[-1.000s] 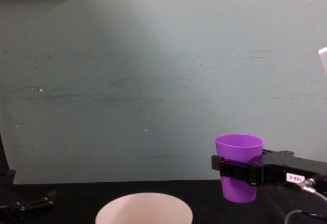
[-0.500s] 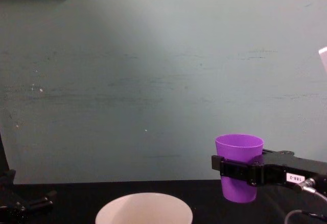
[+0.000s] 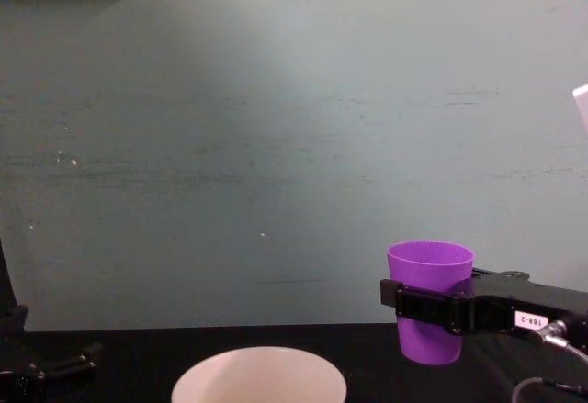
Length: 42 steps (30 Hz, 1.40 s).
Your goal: Pick up the cup and pour the mung beans from the cup into the bowl.
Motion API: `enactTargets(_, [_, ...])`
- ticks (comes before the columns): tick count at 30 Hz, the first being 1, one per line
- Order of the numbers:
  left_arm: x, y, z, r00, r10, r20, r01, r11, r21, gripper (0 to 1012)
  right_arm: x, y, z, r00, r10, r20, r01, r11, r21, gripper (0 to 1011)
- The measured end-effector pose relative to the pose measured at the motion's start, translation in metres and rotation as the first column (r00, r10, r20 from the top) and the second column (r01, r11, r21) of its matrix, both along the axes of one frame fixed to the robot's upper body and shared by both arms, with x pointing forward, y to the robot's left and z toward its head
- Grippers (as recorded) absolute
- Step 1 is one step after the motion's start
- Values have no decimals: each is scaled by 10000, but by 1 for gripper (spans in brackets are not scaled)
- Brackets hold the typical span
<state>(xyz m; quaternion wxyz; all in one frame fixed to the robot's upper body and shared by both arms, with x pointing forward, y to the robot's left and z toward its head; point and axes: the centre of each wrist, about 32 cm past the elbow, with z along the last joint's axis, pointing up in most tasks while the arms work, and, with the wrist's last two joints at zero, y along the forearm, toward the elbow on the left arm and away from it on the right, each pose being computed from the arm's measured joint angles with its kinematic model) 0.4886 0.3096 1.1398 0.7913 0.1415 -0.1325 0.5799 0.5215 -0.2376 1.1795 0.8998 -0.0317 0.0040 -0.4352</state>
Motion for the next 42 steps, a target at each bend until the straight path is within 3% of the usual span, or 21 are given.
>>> enactTargets(7, [0,0,0,10000,0,0,0,10000,0,1000,3,0,8,10000,18,18,-18,10000,-23,736])
enactTargets(11, [0,0,0,10000,0,0,0,10000,1,1000,21,30,74,9996,187,211,-183,9996,-216,736])
enactTargets(17, [0,0,0,10000,0,1,0,10000,0,1000,23,132,189,9971,389,655,-300,9908,-1320,736])
enactTargets(19, [0,0,0,10000,0,0,0,10000,-1,1000,16,216,260,9939,520,972,-294,9748,-2213,735])
enactTargets(20, [0,0,0,10000,0,0,0,10000,0,1000,16,216,260,9939,520,972,-294,9748,-2213,736])
enactTargets(23, [0,0,0,10000,0,0,0,10000,0,1000,2,309,325,9887,708,1325,-246,9465,-3217,736])
enactTargets(24, [0,0,0,10000,0,0,0,10000,-1,1000,-9,353,356,9852,780,1527,-161,9288,-3702,736])
enactTargets(26, [0,0,0,10000,0,0,0,10000,0,1000,-20,388,375,9823,835,1678,-84,9139,-4059,736])
enactTargets(27, [0,0,0,10000,0,0,0,10000,0,1000,-29,427,399,9786,894,1856,30,8947,-4467,736])
enactTargets(30, [0,0,0,10000,0,1,0,10000,0,1000,-40,485,426,9738,971,2057,188,8667,-4985,736])
enactTargets(31, [0,0,0,10000,0,0,0,10000,0,1000,-46,521,445,9701,1021,2203,314,8469,-5308,735])
enactTargets(33, [0,0,0,10000,0,0,0,10000,0,1000,-52,571,460,9650,1117,2374,455,8200,-5705,735])
enactTargets(42, [0,0,0,10000,0,0,0,10000,1,1000,-51,707,504,9480,1609,2748,656,7456,-6631,736])
